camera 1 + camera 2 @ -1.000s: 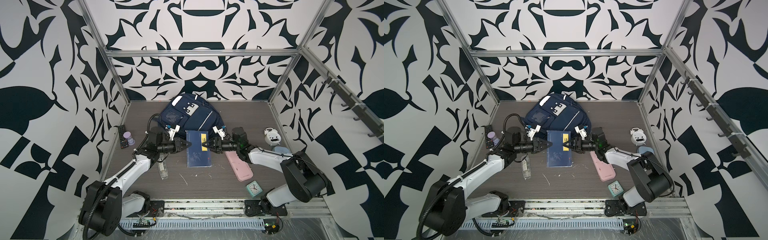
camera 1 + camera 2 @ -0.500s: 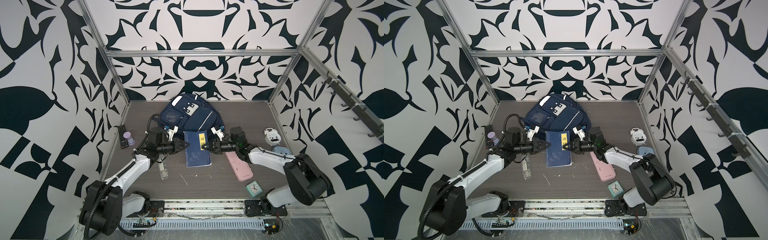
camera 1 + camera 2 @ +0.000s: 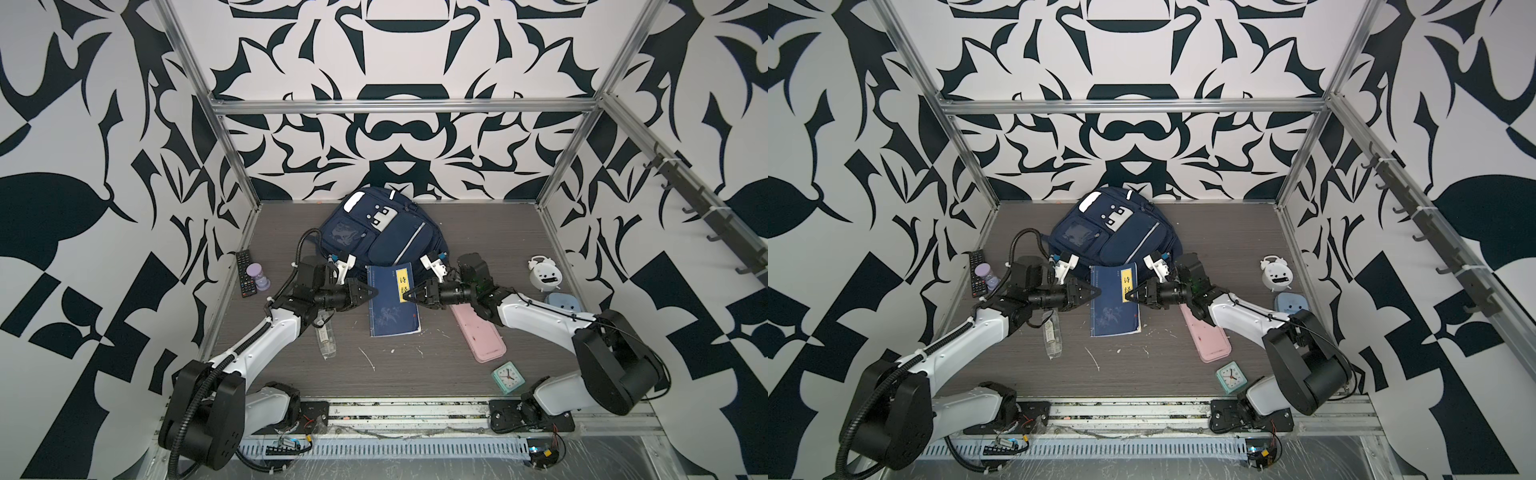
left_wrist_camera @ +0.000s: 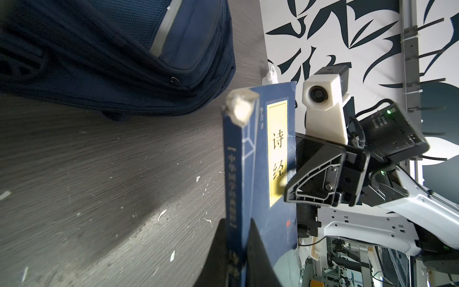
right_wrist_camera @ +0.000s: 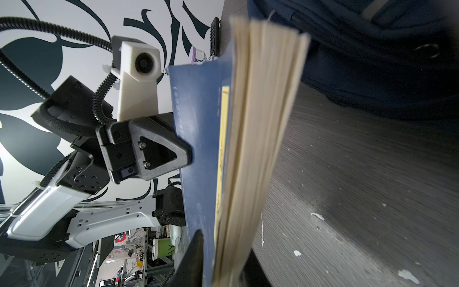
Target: Pack the student bag
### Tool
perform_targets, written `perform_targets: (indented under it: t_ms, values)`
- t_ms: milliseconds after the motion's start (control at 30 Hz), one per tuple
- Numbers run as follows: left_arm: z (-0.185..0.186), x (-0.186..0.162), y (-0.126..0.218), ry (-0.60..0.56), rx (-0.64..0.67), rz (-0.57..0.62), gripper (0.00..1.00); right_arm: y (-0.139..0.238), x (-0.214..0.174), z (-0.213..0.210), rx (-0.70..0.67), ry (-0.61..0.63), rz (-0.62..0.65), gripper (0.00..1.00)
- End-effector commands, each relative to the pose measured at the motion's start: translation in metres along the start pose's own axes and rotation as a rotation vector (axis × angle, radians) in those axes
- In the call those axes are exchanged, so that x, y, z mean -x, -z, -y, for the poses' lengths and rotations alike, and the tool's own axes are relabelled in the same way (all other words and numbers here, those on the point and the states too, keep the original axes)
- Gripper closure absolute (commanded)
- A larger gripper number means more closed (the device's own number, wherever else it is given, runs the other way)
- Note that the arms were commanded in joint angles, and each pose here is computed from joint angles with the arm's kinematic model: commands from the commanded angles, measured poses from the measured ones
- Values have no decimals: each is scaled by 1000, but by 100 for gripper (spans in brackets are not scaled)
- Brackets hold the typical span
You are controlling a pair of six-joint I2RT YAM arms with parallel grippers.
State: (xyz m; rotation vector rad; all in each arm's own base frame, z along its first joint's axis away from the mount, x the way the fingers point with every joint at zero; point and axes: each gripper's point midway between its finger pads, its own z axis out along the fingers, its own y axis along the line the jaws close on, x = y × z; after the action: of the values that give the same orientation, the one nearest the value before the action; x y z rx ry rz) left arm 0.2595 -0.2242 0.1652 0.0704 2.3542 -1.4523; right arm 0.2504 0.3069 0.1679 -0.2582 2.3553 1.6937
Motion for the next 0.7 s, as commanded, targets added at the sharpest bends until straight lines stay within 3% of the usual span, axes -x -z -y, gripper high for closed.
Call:
perform_targets:
  t_ms: [0, 233, 500, 667]
  values:
    - [3, 11, 1, -23, 16, 24, 100, 1, 11, -26, 42, 92, 20, 80]
    - [-2, 14, 2, -22, 55, 27, 100, 1, 13, -16, -15, 77, 34, 98]
    - [-5, 26, 5, -54, 140, 35, 68, 20, 29, -3, -96, 56, 111, 100]
    - [-2, 41, 5, -76, 170, 59, 62, 52, 49, 8, -131, 24, 193, 100]
